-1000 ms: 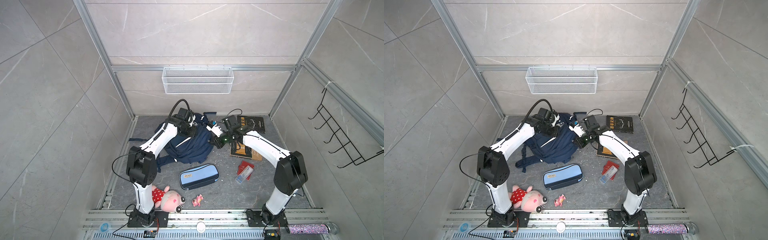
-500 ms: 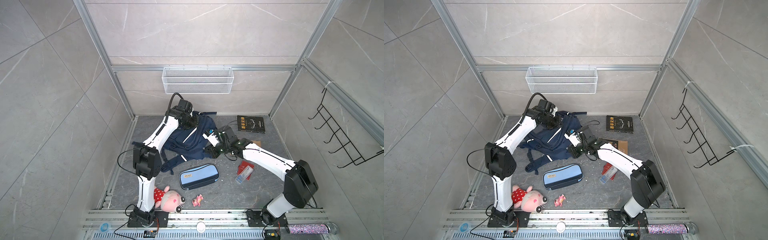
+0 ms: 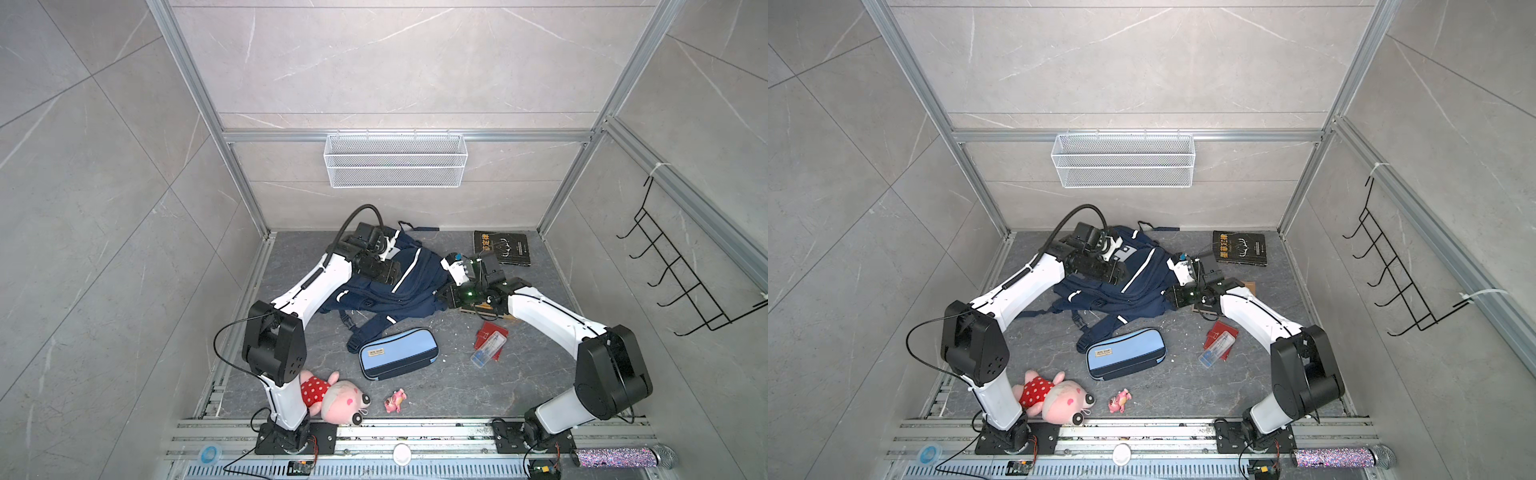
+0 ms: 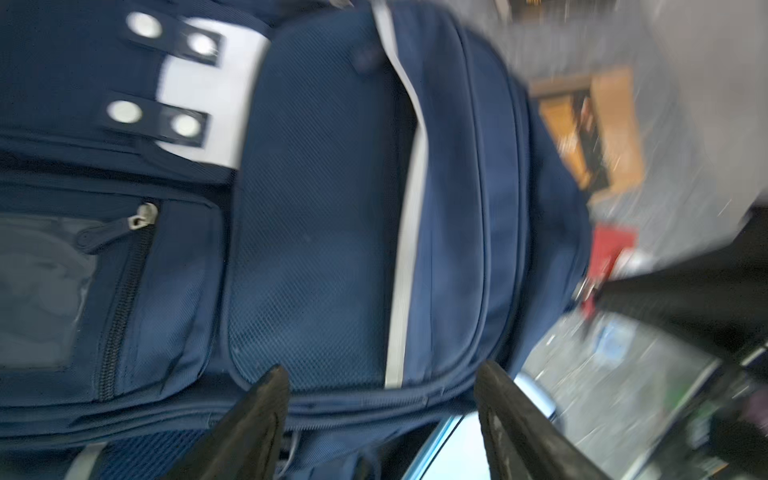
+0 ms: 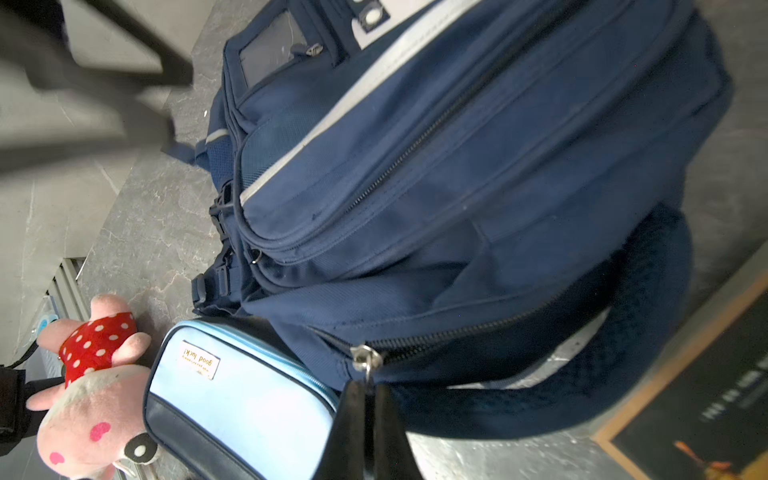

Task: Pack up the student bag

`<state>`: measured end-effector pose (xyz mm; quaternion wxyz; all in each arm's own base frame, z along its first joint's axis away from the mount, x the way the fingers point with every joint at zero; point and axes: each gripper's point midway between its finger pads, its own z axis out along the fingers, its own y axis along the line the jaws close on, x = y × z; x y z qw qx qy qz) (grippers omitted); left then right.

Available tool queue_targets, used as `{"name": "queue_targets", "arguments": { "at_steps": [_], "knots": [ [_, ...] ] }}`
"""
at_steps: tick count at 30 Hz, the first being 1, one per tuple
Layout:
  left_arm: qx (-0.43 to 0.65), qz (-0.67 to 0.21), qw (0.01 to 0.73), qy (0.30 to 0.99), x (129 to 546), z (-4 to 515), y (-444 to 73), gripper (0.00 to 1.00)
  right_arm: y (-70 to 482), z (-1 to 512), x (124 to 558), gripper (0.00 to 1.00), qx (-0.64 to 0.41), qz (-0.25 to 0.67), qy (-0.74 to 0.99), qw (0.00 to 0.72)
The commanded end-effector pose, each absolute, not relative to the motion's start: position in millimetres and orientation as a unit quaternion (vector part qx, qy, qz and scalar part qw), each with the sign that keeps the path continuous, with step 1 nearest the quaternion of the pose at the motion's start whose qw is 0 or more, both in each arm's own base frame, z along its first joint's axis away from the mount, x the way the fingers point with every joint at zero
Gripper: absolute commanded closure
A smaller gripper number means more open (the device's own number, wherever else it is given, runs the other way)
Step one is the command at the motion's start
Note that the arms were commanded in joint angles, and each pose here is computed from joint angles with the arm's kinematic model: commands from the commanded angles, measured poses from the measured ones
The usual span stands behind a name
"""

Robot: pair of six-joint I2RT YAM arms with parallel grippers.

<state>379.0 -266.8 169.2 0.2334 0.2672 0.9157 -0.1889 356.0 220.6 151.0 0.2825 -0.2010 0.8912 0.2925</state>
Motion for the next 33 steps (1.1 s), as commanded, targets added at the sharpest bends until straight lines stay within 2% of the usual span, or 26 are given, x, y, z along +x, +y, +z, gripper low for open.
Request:
{"name": "queue_targets", "arguments": {
  "at_steps": [1, 4, 7, 14, 21, 25, 33],
  "knots": [
    [0.375, -0.115, 0.229, 0.891, 367, 151, -261, 0.28, 225, 170, 362, 1.0, -0.225, 0.301, 0.88, 0.292],
    [0.384, -0.102, 0.231, 0.888, 372, 143, -267, 0.28, 223, 168, 363, 1.0, -0.226, 0.295, 0.884, 0.285],
    [0.392, -0.083, 0.235, 0.885, 382, 132, -274, 0.37, 221, 169, 365, 1.0, -0.224, 0.294, 0.884, 0.287],
    [0.395, -0.06, 0.238, 0.885, 401, 120, -282, 0.45, 216, 166, 361, 1.0, -0.216, 0.286, 0.888, 0.287],
    [0.408, -0.083, 0.243, 0.876, 394, 124, -295, 0.45, 213, 162, 358, 1.0, -0.211, 0.28, 0.891, 0.287],
    [0.418, -0.047, 0.245, 0.874, 394, 115, -290, 0.33, 213, 165, 363, 1.0, -0.21, 0.279, 0.89, 0.292],
    [0.409, -0.012, 0.267, 0.873, 410, 109, -284, 0.33, 217, 169, 372, 1.0, -0.214, 0.282, 0.888, 0.294]
  ]
}}
